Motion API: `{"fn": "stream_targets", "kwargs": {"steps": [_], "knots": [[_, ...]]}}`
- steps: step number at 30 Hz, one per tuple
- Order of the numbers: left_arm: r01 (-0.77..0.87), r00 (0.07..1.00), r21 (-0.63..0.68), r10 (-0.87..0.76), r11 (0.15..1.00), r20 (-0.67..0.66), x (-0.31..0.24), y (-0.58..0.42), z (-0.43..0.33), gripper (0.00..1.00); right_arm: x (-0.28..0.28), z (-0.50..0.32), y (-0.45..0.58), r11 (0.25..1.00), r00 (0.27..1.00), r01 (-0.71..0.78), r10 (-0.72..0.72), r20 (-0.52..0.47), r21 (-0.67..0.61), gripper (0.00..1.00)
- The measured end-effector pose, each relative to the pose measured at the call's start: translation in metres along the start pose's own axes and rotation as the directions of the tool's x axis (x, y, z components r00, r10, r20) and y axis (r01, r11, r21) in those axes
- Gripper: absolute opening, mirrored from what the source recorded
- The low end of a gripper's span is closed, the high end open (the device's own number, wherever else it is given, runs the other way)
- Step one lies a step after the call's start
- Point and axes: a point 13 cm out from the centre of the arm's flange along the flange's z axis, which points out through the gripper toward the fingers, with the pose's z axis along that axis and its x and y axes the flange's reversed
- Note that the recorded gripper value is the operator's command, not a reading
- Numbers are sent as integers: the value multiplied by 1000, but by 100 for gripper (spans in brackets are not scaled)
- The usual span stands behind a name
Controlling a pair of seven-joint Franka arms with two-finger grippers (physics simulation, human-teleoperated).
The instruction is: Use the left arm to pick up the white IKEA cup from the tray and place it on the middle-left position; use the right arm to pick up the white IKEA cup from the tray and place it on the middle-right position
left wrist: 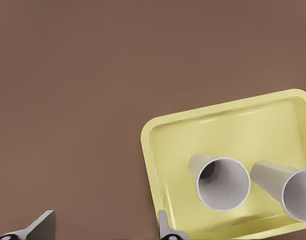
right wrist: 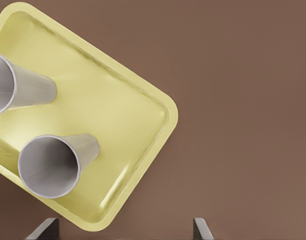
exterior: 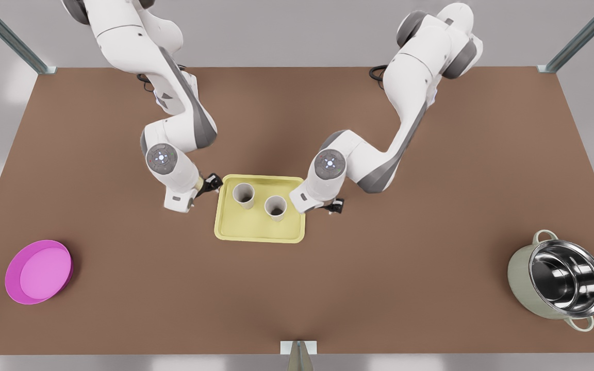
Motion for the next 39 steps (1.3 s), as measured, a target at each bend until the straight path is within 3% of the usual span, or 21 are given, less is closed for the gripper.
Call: {"fn": "stream_targets", "kwargs": {"steps": [7, 12, 21, 31, 35, 37, 39], "knots": [[75, 989, 36, -79, 997, 126, -21, -85, 38, 100, -29, 36, 39, 999, 994, 45, -43, 96, -19, 100], [138, 979, 23, -140, 990, 145, -16, -95, 54, 100, -44, 51, 49, 999, 989, 44, -41, 140, -20, 100], [188, 975, -66, -178, 980, 134, 15, -84, 120, 100, -41, 100, 42, 1000, 995, 11, -8, 104, -28, 100], [257, 952, -14, -251, 966, 176, 5, -91, 140, 98, -34, 122, 50, 999, 997, 11, -8, 76, -35, 100], [289, 940, 10, -286, 957, 188, -2, -91, 136, 37, -34, 120, 54, 999, 997, 13, -11, 76, -37, 100], [302, 934, 20, -300, 953, 192, -4, -91, 133, 17, -33, 120, 56, 999, 997, 15, -12, 74, -38, 100], [317, 928, 30, -316, 948, 196, -7, -91, 129, 6, -31, 122, 58, 999, 998, 16, -13, 68, -39, 95]]}}
